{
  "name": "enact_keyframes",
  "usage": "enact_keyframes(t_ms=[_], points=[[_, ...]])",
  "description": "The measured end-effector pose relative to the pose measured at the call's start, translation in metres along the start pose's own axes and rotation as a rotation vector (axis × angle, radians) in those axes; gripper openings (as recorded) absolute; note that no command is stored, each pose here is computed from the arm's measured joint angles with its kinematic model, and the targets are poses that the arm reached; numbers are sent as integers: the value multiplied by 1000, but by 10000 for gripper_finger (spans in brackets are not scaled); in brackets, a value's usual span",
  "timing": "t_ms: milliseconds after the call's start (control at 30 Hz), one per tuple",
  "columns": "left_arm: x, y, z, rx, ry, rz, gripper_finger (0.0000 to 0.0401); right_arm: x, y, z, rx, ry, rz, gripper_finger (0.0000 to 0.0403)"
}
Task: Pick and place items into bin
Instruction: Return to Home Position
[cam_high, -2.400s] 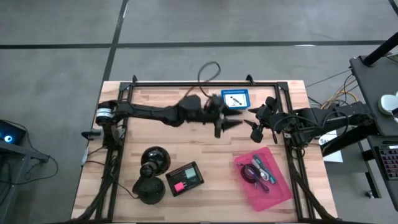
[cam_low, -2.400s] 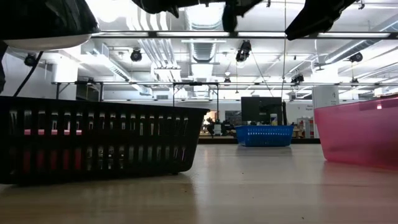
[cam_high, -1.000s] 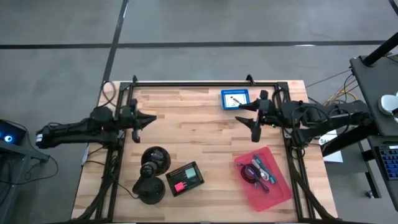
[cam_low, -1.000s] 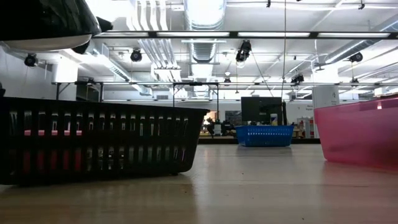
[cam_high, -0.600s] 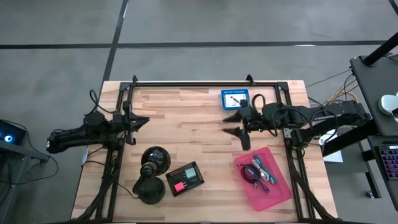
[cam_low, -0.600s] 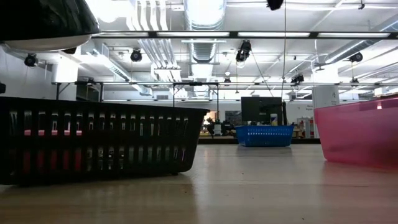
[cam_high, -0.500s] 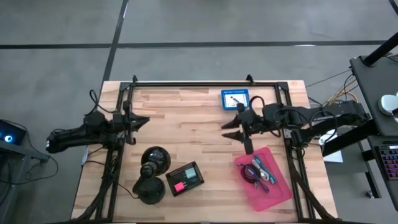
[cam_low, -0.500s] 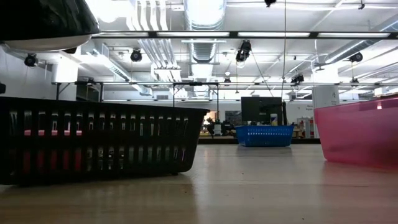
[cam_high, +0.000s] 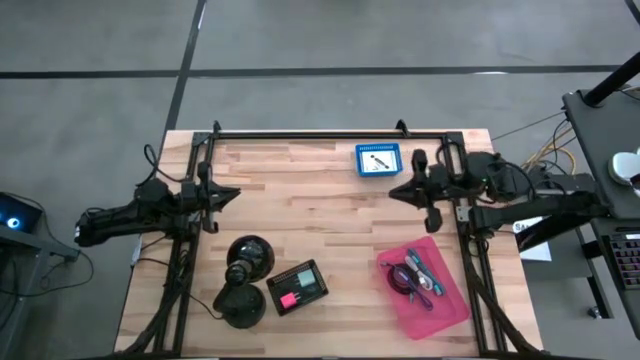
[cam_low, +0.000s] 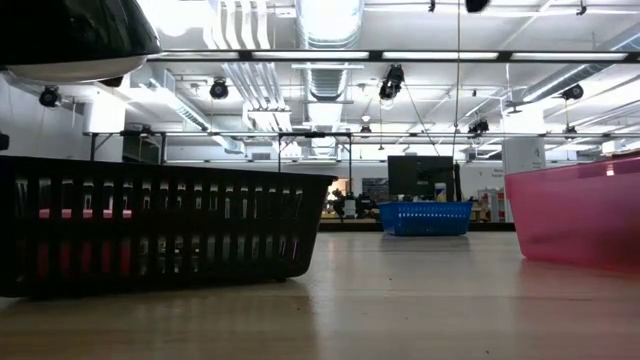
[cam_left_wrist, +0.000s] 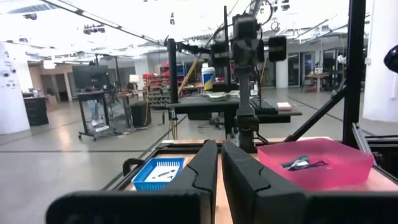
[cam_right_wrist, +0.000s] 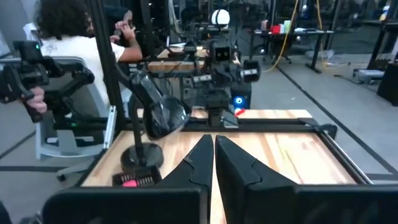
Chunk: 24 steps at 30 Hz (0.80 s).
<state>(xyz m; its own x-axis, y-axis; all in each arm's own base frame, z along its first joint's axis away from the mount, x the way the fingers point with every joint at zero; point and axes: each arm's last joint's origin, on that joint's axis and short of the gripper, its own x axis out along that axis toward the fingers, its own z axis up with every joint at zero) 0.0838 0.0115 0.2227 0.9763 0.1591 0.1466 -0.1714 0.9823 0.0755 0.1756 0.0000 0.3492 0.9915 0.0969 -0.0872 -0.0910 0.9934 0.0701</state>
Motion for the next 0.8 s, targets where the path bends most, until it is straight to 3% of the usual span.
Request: enact_keyframes(t_ms=[267, 467, 600, 800], points=[[1, 0, -1, 0, 12, -1, 8, -24, -2, -66, 66, -151, 10, 8], [0, 0, 0, -19, 3, 0, 8, -36, -4, -119, 133, -133, 1, 8], [0, 0, 0, -50, 3, 1, 8, -50, -4, -133, 200, -200, -34, 8], [0, 0, -6, -56, 62, -3, 8, -67, -4, -145, 120, -299, -59, 8]])
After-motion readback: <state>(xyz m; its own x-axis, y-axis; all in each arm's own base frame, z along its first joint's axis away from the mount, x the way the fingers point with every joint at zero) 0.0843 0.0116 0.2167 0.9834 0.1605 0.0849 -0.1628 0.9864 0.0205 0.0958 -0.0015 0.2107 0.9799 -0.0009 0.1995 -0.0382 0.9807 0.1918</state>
